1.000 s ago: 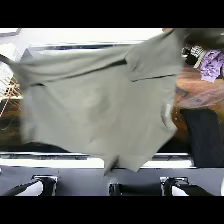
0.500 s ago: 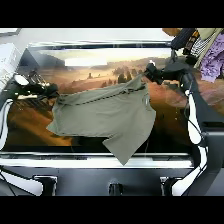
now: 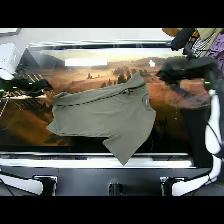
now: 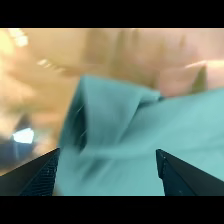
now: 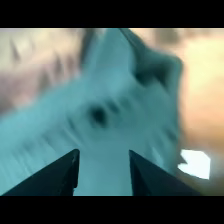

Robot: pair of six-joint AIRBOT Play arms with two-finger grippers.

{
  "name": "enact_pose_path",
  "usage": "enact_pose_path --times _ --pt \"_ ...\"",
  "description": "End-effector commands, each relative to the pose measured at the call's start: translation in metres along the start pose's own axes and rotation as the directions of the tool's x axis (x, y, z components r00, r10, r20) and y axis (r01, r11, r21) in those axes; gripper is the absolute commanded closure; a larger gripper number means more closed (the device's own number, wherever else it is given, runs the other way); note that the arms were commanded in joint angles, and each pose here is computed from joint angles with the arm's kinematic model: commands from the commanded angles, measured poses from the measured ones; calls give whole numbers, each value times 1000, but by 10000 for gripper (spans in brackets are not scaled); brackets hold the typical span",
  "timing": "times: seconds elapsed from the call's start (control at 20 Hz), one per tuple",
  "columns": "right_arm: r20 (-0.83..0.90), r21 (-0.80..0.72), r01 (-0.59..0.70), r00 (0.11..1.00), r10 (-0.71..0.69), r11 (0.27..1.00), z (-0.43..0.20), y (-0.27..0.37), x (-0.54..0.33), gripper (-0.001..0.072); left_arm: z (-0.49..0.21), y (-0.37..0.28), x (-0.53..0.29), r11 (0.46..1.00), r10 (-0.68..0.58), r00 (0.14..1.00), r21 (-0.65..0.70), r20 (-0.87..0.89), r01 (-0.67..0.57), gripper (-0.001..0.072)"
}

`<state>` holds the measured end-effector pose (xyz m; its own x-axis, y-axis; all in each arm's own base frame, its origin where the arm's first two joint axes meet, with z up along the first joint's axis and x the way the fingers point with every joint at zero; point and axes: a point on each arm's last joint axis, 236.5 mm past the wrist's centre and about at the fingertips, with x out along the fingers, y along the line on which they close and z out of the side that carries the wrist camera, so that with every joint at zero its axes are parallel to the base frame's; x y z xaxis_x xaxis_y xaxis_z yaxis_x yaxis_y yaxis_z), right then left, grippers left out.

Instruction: Fold the clothes and pants, and hang the long-sleeved shirts on hangers.

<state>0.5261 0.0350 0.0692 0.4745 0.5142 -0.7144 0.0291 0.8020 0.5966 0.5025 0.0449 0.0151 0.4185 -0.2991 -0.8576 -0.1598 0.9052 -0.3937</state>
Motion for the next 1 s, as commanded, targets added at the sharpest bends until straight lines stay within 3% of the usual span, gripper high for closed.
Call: enact_pose_path --times 0.0,0.2,0.3,0.4,0.8,0.95 --pt "-153 17 46 987 -43 999 -81 -37 -49 335 -26 25 -56 997 -51 999 -64 3 52 -6" --pt "-271 223 8 961 54 975 -223 -46 -24 330 -101 61 -66 970 -49 998 -241 -33 39 -6" --pt "-283 305 -16 953 106 952 -268 -45 -12 277 -136 64 -63 956 -55 996 -291 -68 33 -6" --pt "-309 343 -7 944 120 939 -298 -50 -4 277 -159 61 -60 950 -64 993 -310 -95 31 -6" --pt "-250 370 12 964 87 929 -301 -64 9 277 -172 49 -53 932 -118 987 -355 -106 73 -6" --pt "-274 310 31 960 58 950 -309 -53 25 277 -172 49 -53 933 -117 987 -353 -106 73 -6"
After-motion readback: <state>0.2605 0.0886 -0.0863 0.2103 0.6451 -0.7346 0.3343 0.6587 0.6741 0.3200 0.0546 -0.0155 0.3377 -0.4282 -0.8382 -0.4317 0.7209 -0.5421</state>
